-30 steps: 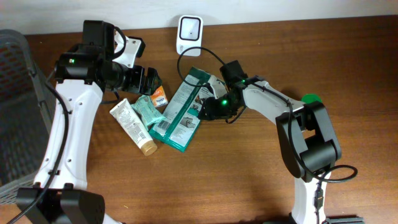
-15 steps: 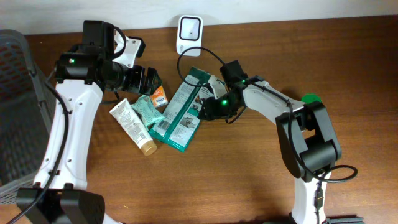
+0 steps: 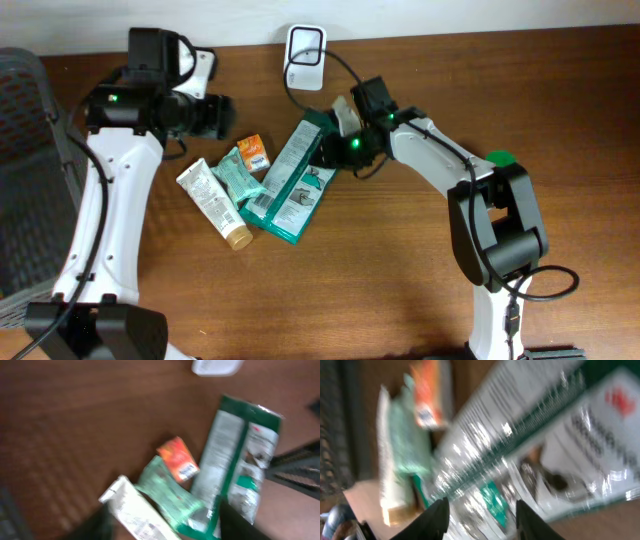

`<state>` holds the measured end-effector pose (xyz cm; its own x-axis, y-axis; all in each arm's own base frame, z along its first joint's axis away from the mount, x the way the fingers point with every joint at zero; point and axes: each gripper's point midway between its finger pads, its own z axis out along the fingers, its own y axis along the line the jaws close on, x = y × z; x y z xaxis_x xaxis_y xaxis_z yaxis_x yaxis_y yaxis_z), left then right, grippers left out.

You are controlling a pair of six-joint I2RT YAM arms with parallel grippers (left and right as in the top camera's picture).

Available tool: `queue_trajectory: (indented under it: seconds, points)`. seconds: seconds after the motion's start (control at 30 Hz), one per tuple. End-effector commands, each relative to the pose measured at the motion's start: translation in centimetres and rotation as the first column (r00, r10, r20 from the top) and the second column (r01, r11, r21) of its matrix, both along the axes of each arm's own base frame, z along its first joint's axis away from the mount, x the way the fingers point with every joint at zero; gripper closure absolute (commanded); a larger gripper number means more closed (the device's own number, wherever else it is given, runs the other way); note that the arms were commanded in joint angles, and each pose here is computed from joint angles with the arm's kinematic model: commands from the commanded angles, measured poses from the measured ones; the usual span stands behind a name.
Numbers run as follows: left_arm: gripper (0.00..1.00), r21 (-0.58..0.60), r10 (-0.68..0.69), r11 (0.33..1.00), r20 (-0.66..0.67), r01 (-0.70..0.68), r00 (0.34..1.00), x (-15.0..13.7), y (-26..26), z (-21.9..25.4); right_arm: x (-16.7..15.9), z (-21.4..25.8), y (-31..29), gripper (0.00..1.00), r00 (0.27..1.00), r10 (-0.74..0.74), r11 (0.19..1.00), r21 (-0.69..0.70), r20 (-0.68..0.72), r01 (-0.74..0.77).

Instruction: Scan the item barcode

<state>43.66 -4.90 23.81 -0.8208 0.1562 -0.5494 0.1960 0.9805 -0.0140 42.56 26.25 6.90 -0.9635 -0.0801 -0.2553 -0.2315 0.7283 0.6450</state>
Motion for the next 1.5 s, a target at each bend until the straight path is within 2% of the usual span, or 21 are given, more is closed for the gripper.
queue_trajectory:
  seconds: [0.0,0.1,0.2,0.4,0.5,0.6,0.77,0.9,1.03,1.07,1.17,1.33,1.47]
  points:
    - [0.73,0.038,0.105,0.994,0.013,-0.105,0.994,1.4,2.7,-0.8,1.2,1.5,1.0,0.64,0.998,-0.066,0.997,0.047,-0.014,0.066]
    - [0.83,-0.001,-0.047,0.999,-0.029,0.047,0.998,1.9,0.7,-2.9,0.9,0.1,1.4,0.73,0.996,-0.079,0.996,0.024,-0.045,0.080]
    - [0.88,-0.076,-0.183,0.981,-0.058,0.178,0.981,2.4,-1.5,-5.1,-1.1,-2.5,2.4,0.83,0.992,-0.057,0.998,-0.005,-0.115,0.057]
    - [0.88,-0.100,-0.225,0.971,-0.079,0.217,0.971,2.9,-2.3,-6.9,-4.2,-6.6,2.8,0.90,0.973,-0.042,0.997,-0.066,-0.227,0.028]
    - [0.88,-0.118,-0.261,0.961,-0.091,0.249,0.961,2.9,-3.1,-7.7,-5.5,-8.0,0.8,0.94,0.955,-0.090,0.987,-0.157,-0.283,0.046]
    - [0.88,-0.139,-0.288,0.953,-0.125,0.271,0.950,2.8,-4.2,-9.4,-6.2,-9.0,-2.0,0.94,0.945,-0.120,0.964,-0.261,-0.303,0.039]
    - [0.87,-0.137,-0.341,0.937,-0.149,0.322,0.928,2.5,-6.0,-10.8,-5.7,-9.2,-5.0,0.92,0.959,-0.071,0.950,-0.313,-0.273,-0.019]
    - [0.88,-0.141,-0.347,0.935,-0.165,0.325,0.923,2.5,-6.3,-11.6,-4.8,-8.0,-6.8,0.91,0.974,0.049,0.943,-0.312,-0.221,-0.118]
    - [0.87,-0.150,-0.350,0.933,-0.171,0.327,0.921,2.5,-6.4,-11.9,-3.6,-7.3,-7.9,0.91,0.981,0.070,0.923,-0.361,-0.179,-0.132]
    - [0.87,-0.156,-0.354,0.931,-0.168,0.329,0.920,2.5,-6.5,-11.9,-3.3,-6.9,-8.1,0.87,0.982,0.097,0.915,-0.374,-0.163,-0.153]
    - [0.86,-0.164,-0.357,0.929,-0.169,0.331,0.919,2.5,-6.6,-12.0,-2.7,-5.6,-7.8,0.84,0.982,0.118,0.915,-0.368,-0.149,-0.165]
    - [0.89,-0.170,-0.364,0.926,-0.170,0.336,0.916,2.7,-7.0,-12.5,-1.8,-1.9,-6.2,0.81,0.982,0.128,0.952,-0.260,-0.142,-0.162]
    - [0.92,-0.246,-0.400,0.902,-0.172,0.354,0.900,2.7,-8.3,-13.7,-0.9,-0.7,-7.0,0.80,0.984,0.073,0.979,-0.174,-0.163,-0.102]
